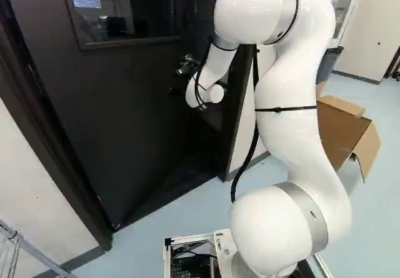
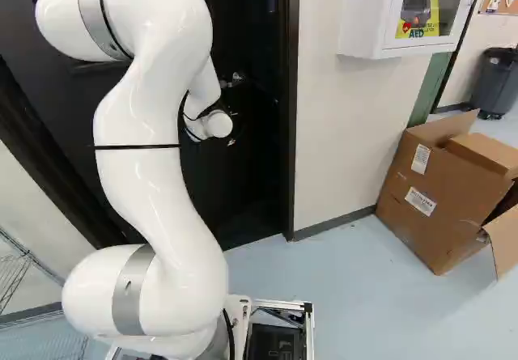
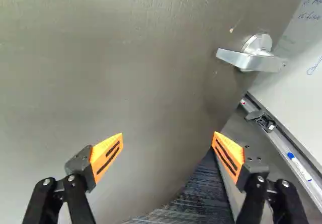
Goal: Open the door and move inside
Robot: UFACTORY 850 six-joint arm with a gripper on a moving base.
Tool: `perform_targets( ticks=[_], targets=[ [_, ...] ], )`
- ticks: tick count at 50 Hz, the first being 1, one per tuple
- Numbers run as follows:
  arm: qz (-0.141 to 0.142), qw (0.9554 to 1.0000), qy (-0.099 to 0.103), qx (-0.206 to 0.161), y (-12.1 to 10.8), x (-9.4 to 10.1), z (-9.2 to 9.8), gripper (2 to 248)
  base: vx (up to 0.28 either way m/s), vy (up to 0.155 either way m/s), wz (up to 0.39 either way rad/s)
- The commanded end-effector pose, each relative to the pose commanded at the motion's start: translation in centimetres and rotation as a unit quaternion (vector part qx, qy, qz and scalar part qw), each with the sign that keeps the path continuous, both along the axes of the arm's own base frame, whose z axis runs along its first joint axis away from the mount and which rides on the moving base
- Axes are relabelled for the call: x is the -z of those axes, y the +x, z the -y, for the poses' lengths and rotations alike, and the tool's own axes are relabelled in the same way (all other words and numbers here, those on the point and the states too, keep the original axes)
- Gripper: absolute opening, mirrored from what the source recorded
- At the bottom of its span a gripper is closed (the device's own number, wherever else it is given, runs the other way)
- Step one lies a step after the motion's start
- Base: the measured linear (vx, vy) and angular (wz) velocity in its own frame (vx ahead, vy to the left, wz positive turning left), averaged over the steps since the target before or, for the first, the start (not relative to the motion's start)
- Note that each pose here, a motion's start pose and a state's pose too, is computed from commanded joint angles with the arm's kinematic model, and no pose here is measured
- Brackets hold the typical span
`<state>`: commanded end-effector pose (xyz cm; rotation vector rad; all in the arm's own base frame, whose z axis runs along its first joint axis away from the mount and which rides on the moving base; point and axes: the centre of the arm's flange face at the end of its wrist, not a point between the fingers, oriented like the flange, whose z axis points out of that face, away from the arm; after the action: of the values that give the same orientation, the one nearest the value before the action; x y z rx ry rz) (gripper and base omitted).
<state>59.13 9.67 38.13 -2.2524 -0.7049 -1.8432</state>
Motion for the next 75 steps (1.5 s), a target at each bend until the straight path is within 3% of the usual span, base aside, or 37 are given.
perform_targets(
  ticks=[44, 75],
  targets=[
    [-0.028, 0.9982, 0.013, 0.052, -9.0, -1.0, 3.5, 247, 0.0, 0.0, 0.0],
    [-0.054, 0.9896, 0.032, 0.13, -14.9, -1.2, 7.1, 247, 0.0, 0.0, 0.0]
  ],
)
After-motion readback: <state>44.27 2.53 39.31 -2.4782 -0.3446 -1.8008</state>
